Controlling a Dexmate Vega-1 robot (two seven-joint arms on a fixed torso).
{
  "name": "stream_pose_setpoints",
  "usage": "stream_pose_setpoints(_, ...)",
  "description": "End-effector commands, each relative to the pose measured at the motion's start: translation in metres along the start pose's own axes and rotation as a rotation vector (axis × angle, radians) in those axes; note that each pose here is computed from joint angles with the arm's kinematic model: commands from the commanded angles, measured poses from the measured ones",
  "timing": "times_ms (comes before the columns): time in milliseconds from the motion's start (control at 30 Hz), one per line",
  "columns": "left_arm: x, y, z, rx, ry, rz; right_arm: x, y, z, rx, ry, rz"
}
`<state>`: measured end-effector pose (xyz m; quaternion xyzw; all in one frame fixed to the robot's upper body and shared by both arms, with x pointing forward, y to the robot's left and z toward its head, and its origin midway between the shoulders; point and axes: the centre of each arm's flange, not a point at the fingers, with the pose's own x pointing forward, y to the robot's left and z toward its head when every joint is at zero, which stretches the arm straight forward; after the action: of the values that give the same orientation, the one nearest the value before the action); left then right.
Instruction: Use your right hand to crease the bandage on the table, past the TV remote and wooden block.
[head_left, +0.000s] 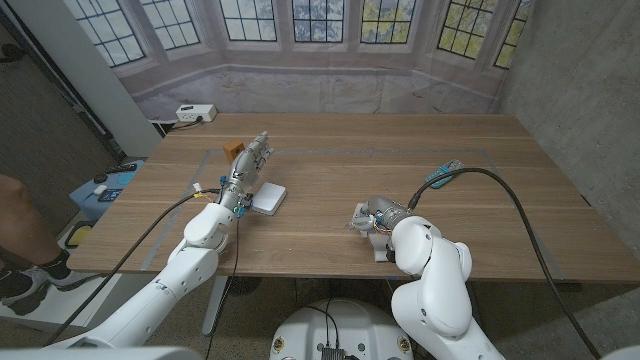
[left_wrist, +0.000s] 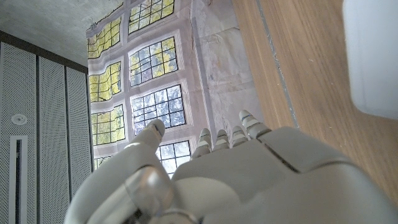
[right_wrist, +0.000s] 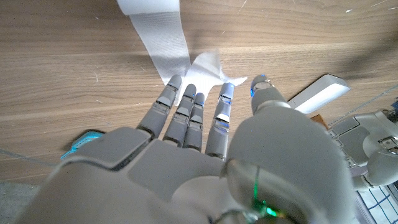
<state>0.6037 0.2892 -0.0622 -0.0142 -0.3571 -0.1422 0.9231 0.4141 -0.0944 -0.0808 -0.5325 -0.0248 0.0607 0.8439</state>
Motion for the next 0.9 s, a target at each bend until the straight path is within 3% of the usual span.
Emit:
stream_pose_setpoints(33,-0.0039,0.0016,-0.0002,-0.001,0.000,0.009,0.0028,0.0022,0.0005,-0.012,-0.003,-0.004)
stream_pose_setpoints(133,-0.0041,0.0016,-0.0002,0.000,0.000,0.008,-0.0006,0.0046,0.0010,-0.009,-0.026,-0.056)
stream_pose_setpoints(367,-0.0033,0.0008,0.0001,0.001,0.000,0.002,-0.0023,0.0072,0.0046,-0.042,-0.026,-0.096)
stream_pose_setpoints(900,-0.0054,0.0007,0.0014,0.005,-0.002,0.011,0.0006,0.0047,0.0046,-0.044,-0.044,-0.118)
